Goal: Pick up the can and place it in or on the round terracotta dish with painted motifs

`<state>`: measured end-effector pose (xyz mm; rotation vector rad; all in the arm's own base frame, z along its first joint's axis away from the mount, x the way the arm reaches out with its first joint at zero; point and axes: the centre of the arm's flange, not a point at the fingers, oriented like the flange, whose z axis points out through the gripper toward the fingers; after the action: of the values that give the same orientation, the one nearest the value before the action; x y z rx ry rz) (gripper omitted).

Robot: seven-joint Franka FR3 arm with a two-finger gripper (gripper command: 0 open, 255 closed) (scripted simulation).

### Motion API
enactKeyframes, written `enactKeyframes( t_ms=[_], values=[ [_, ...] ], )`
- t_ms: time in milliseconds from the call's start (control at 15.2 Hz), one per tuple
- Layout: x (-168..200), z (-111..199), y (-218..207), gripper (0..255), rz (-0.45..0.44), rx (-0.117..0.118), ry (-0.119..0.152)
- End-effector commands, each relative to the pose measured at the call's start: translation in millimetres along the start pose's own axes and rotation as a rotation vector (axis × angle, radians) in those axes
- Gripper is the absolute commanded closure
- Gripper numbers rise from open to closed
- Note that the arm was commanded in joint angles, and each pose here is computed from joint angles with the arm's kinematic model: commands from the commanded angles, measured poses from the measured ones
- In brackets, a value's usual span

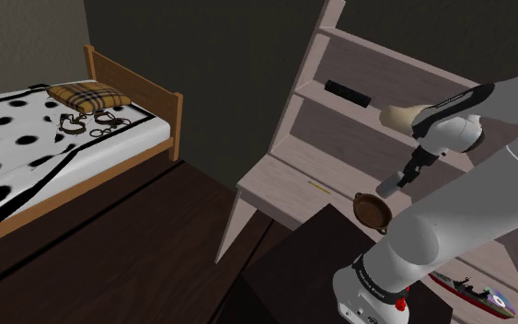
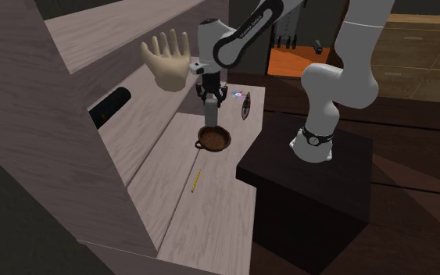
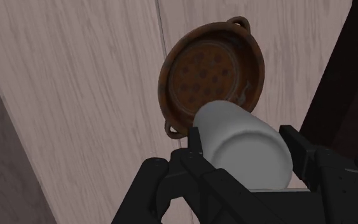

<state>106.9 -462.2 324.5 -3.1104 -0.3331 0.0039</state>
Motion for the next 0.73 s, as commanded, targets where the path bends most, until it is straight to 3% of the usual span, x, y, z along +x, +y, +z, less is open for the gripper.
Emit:
enactKeyframes(
  t_ms=[0, 660],
  values=[
    [-6.1, 7.5, 3.2, 255, -0.001, -0.001, 0.0],
    [-6.1, 60.3, 3.9, 255, -0.001, -0.001, 0.0]
  ],
)
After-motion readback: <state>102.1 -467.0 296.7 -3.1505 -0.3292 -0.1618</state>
